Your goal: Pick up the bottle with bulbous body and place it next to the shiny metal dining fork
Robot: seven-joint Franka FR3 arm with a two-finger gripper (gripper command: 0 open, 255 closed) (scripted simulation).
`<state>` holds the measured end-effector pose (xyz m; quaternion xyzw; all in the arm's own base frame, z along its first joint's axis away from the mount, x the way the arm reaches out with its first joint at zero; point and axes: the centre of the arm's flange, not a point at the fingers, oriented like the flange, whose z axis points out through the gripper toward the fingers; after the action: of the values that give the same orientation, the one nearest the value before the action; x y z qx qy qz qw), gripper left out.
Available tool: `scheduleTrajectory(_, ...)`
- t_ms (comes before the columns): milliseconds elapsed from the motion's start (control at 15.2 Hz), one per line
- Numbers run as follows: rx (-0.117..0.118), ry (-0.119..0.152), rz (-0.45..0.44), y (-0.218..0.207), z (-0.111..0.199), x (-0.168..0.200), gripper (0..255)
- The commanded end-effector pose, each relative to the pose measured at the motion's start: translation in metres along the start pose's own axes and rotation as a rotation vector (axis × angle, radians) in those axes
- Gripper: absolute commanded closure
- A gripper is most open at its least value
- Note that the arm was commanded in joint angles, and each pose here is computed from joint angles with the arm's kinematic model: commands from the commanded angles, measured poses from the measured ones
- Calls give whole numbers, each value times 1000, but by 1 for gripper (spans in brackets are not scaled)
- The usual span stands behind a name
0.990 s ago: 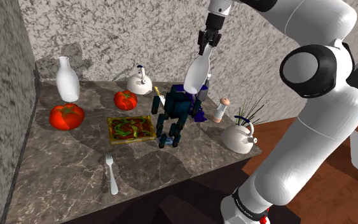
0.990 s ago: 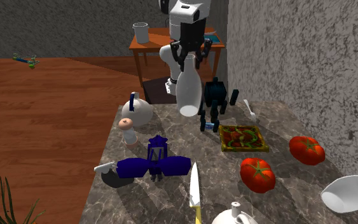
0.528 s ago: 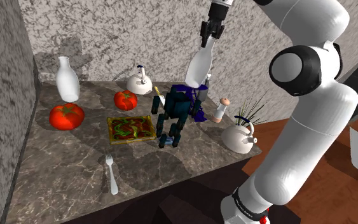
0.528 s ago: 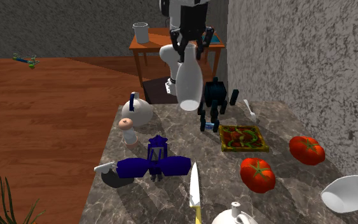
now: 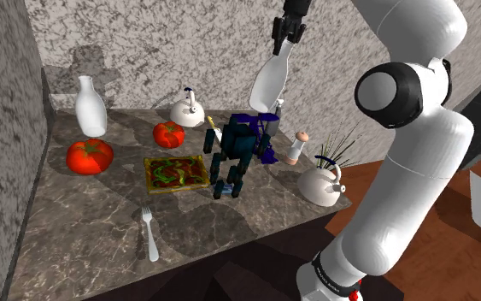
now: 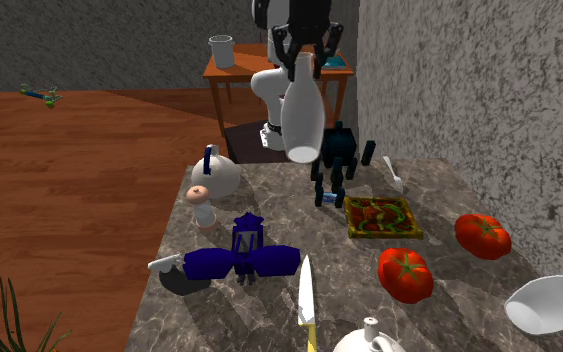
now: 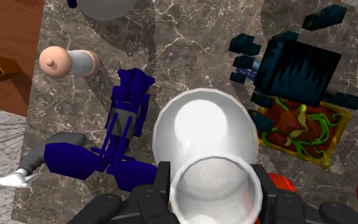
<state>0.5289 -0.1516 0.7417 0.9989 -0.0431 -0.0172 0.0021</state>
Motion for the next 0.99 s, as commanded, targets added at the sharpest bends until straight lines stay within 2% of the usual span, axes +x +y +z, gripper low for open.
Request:
scheduleTrajectory(0, 0, 1, 1, -19, -3, -14, 255)
scheduleTrajectory(924, 0, 1, 1, -171, -1, -120, 255)
